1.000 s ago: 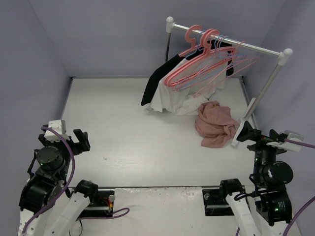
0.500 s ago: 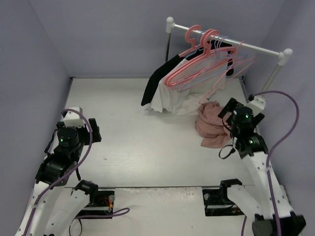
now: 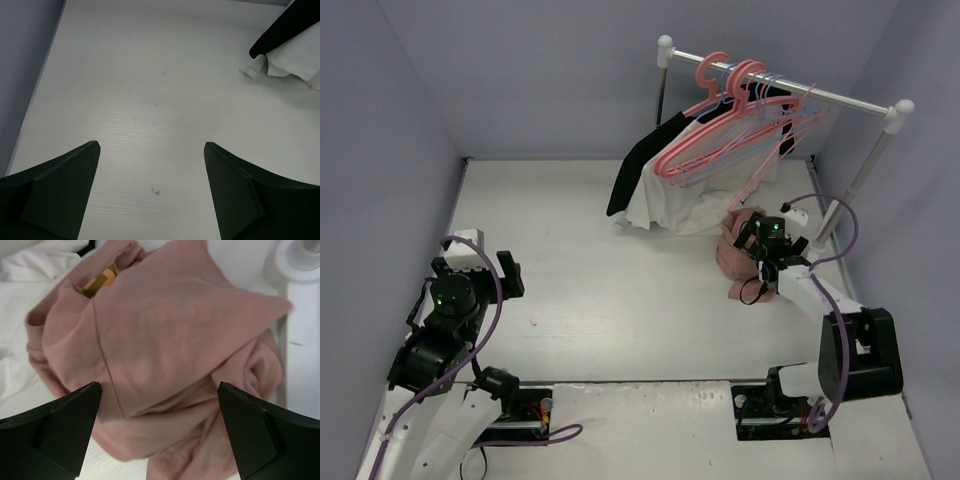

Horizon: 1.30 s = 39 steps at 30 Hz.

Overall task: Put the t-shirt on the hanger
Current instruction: Move the T-shirt to the center of the board.

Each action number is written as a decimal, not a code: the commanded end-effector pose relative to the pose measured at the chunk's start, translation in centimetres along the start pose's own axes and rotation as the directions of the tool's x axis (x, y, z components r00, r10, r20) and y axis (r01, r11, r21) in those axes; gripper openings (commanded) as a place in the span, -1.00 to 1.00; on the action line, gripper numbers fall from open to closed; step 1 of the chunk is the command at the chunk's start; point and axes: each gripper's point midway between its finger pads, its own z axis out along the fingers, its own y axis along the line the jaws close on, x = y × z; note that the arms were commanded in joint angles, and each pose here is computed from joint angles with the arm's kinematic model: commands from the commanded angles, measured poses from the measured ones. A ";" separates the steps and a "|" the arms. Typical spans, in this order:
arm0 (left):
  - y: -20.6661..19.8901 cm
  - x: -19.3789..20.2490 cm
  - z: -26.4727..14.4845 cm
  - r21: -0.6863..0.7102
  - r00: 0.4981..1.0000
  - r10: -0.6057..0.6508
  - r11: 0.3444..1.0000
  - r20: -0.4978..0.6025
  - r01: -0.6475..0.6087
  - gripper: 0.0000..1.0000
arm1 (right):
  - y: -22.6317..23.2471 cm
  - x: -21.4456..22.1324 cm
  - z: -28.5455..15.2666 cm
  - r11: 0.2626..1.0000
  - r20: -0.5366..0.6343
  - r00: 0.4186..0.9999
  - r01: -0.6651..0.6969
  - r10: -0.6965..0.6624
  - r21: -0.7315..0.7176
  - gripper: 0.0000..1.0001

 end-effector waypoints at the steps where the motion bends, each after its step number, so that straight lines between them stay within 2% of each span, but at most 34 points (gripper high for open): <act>1: -0.6 -2.1 0.3 0.015 0.998 -0.014 1.000 0.066 0.013 0.61 | 1.4 -1.5 2.4 0.994 0.054 0.994 -0.093 0.096 -0.059 1.00; 4: -0.6 -2.0 0.3 0.016 0.998 -0.014 1.000 0.065 0.013 0.61 | 1.4 -0.6 3.2 0.991 0.027 0.994 -0.106 0.108 -0.076 0.96; 5: -0.6 -1.9 0.3 0.017 0.998 -0.013 1.000 0.064 0.012 0.61 | 1.3 -0.1 3.3 0.993 0.018 0.995 -0.095 0.097 -0.075 0.69; 6: -0.7 -1.9 0.4 0.018 0.998 -0.013 1.000 0.063 0.012 0.61 | 1.2 0.1 3.3 0.994 0.015 0.997 -0.079 0.080 -0.077 0.29; 9: -0.8 -2.0 0.4 0.024 0.998 -0.012 1.000 0.061 0.011 0.61 | 1.6 0.0 2.6 0.992 0.013 0.999 -0.047 0.049 -0.116 -0.66; 10: -0.8 -2.0 0.4 0.024 0.998 -0.013 1.000 0.062 0.011 0.61 | 1.9 -0.3 1.8 0.989 0.019 0.999 -0.041 0.045 -0.145 -0.90; 11: -0.9 -1.9 0.4 0.027 0.998 -0.011 1.000 0.059 0.009 0.61 | 2.6 -1.4 0.5 0.983 0.048 0.998 -0.037 0.047 -0.182 -0.98; 15: -0.9 -1.8 0.5 0.028 0.999 -0.008 1.000 0.053 0.007 0.61 | 3.5 -3.9 -4.2 0.967 0.100 0.994 -0.012 0.039 -0.254 -1.00; 19: -0.8 -2.0 0.5 0.019 0.998 -0.008 1.000 0.058 0.007 0.61 | 6.0 -4.8 -10.0 0.928 0.101 0.995 0.046 -0.009 -0.370 -1.00; 23: -0.5 -2.1 0.5 0.004 0.998 -0.009 1.000 0.063 0.009 0.61 | 8.1 -3.1 -14.8 0.878 0.053 0.993 0.117 -0.104 -0.464 -1.00; 30: -0.4 -2.2 0.3 0.008 0.997 -0.014 1.000 0.073 0.014 0.61 | 15.3 0.0 -22.5 0.678 -0.001 0.975 0.155 -0.224 -0.718 -1.00; 33: -0.4 -2.3 0.2 0.010 0.997 -0.018 1.000 0.076 0.017 0.61 | 19.0 1.9 -25.8 0.592 0.052 0.946 0.243 -0.320 -0.768 -1.00; 39: -0.5 -2.2 0.0 0.019 0.996 -0.018 1.000 0.083 0.017 0.61 | 25.6 1.0 -31.8 0.463 0.189 0.917 0.345 -0.351 -0.816 -1.00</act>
